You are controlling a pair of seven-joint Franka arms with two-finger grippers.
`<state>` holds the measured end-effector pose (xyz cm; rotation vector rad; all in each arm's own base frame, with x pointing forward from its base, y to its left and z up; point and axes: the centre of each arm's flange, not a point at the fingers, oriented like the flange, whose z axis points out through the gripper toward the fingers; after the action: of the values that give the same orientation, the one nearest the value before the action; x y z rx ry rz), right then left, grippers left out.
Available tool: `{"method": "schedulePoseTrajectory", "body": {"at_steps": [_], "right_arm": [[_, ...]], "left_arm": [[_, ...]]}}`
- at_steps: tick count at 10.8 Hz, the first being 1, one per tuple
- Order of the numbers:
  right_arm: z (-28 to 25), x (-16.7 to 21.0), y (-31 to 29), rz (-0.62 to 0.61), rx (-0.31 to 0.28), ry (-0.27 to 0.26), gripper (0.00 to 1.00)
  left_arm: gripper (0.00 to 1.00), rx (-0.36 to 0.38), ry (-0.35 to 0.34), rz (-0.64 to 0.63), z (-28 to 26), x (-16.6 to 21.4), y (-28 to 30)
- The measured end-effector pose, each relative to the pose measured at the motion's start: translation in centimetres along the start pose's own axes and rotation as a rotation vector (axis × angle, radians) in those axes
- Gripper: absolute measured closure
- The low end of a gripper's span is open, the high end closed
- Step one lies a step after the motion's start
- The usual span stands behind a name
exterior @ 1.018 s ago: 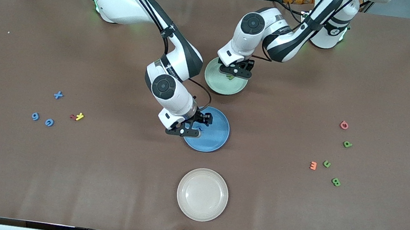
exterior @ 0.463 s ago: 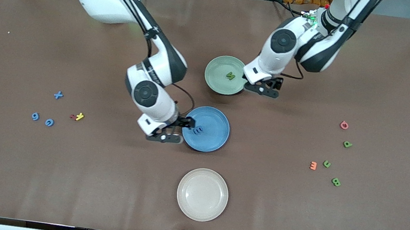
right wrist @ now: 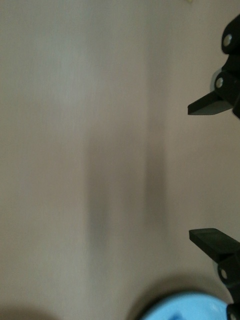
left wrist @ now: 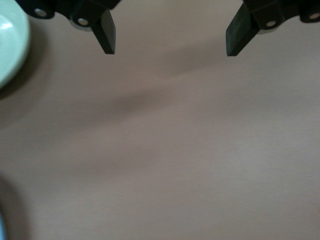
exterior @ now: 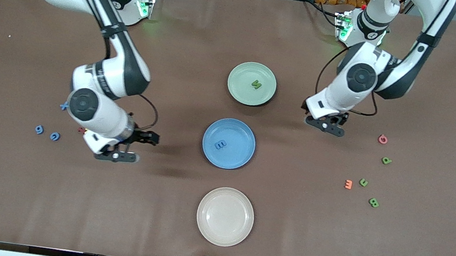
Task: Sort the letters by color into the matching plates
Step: 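Move the right gripper to the blue G while the left gripper reaches green P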
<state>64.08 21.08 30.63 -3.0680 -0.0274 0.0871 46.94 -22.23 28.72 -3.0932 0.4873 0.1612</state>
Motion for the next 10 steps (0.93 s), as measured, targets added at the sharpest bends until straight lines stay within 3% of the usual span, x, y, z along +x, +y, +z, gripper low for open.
{"method": "schedulePoseTrajectory", "body": {"at_steps": [7,10], "right_arm": [[-0.9,1.5,21.8,0.296,-0.024,-0.002,0.00],[-0.6,1.0,26.7,0.522,-0.051,-0.001,0.00]], "left_arm": [[0.04,0.022,0.045,0.117,0.0,0.2,-15.2],[0.05,0.046,0.073,0.231,1.4,-0.5,-21.1]]}}
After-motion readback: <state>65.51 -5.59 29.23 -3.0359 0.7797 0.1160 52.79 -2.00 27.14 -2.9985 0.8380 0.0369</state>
